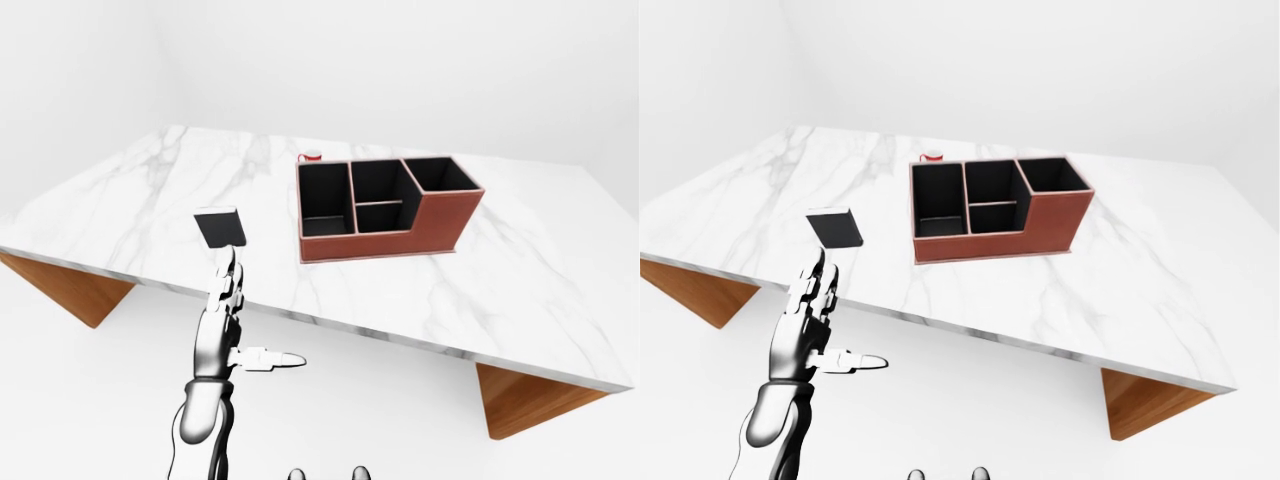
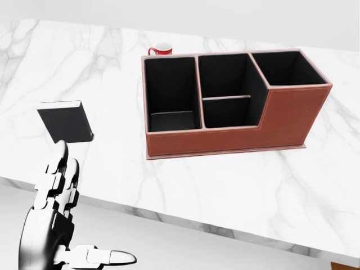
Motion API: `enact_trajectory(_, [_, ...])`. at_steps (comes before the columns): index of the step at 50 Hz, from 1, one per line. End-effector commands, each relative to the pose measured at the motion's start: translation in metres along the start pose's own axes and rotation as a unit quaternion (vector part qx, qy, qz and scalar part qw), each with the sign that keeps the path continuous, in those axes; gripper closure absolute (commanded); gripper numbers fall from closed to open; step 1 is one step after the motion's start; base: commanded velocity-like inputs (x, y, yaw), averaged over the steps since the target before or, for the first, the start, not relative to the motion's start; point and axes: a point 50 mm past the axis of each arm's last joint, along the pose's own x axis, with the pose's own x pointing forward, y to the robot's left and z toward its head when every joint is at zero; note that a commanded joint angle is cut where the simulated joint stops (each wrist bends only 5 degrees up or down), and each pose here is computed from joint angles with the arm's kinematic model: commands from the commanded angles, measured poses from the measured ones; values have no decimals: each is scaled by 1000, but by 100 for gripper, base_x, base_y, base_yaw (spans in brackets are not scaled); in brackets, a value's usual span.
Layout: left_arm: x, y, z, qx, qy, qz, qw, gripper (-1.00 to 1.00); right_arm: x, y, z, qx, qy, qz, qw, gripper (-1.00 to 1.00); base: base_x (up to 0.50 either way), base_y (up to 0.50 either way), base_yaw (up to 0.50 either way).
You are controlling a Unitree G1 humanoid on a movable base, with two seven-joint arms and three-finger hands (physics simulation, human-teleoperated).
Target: Pick up the book and place it in the left compartment of the caddy.
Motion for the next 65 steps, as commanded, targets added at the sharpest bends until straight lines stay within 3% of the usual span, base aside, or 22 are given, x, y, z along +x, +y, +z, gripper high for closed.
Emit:
enact_trajectory(1, [2, 1, -3, -1, 4, 3, 1000, -100, 0, 0, 0, -1, 1, 1, 1000, -100, 18, 5, 0])
enact_trajectory(34, [4, 3, -14, -3, 25, 5, 1000, -100, -1, 1, 0, -5, 2, 0, 1000, -100, 17, 5, 0])
enact_trajectory(65, [2, 3, -6, 7, 11, 10, 1000, -100, -1, 2, -3, -7, 8, 2, 1000, -100, 17, 5, 0])
